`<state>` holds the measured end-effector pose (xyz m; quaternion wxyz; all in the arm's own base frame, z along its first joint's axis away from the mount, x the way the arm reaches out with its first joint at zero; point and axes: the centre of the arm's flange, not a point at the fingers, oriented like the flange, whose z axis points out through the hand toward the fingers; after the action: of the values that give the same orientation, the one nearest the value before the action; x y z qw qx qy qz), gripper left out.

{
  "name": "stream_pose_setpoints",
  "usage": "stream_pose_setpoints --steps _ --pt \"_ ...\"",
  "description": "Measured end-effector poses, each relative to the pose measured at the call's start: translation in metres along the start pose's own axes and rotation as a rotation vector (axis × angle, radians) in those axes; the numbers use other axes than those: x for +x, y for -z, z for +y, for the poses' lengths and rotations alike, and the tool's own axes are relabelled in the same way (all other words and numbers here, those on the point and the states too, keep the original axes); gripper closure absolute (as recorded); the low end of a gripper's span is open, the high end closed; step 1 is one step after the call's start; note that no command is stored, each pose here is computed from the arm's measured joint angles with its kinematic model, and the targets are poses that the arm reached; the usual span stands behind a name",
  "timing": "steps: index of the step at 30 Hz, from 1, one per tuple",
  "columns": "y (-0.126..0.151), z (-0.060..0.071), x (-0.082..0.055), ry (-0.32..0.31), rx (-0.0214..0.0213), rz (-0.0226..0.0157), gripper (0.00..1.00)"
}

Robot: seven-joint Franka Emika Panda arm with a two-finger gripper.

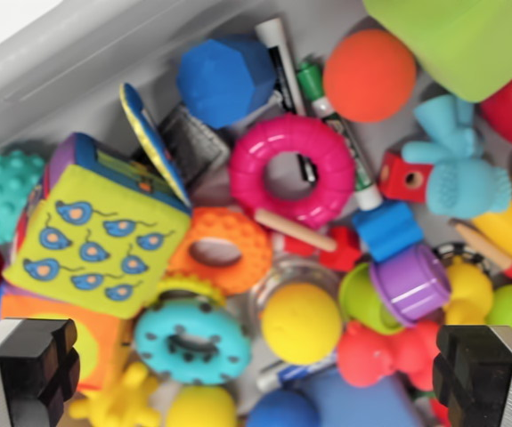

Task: Pick an object from the bin

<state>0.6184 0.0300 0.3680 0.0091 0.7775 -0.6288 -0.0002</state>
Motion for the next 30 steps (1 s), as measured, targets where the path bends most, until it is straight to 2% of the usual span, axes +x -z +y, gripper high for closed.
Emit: stream_pose_setpoints --steps 8,11,19,26,30 --pt "-0.01 -0.013 -0.021 -0.131 0.001 -0.0029 0.0" --pt "-0.015 -0.018 -0.029 -0.186 0.0011 -0.0044 0.0" --pt "-0.026 -0.033 -0.051 -0.331 0.0043 -0.0084 0.0" --pt "-0.036 -0.046 -0.071 -0.462 0.0046 -0.0122 0.0" --pt "-0.046 -0.049 -0.075 -0.479 0.0083 -0.013 0.0"
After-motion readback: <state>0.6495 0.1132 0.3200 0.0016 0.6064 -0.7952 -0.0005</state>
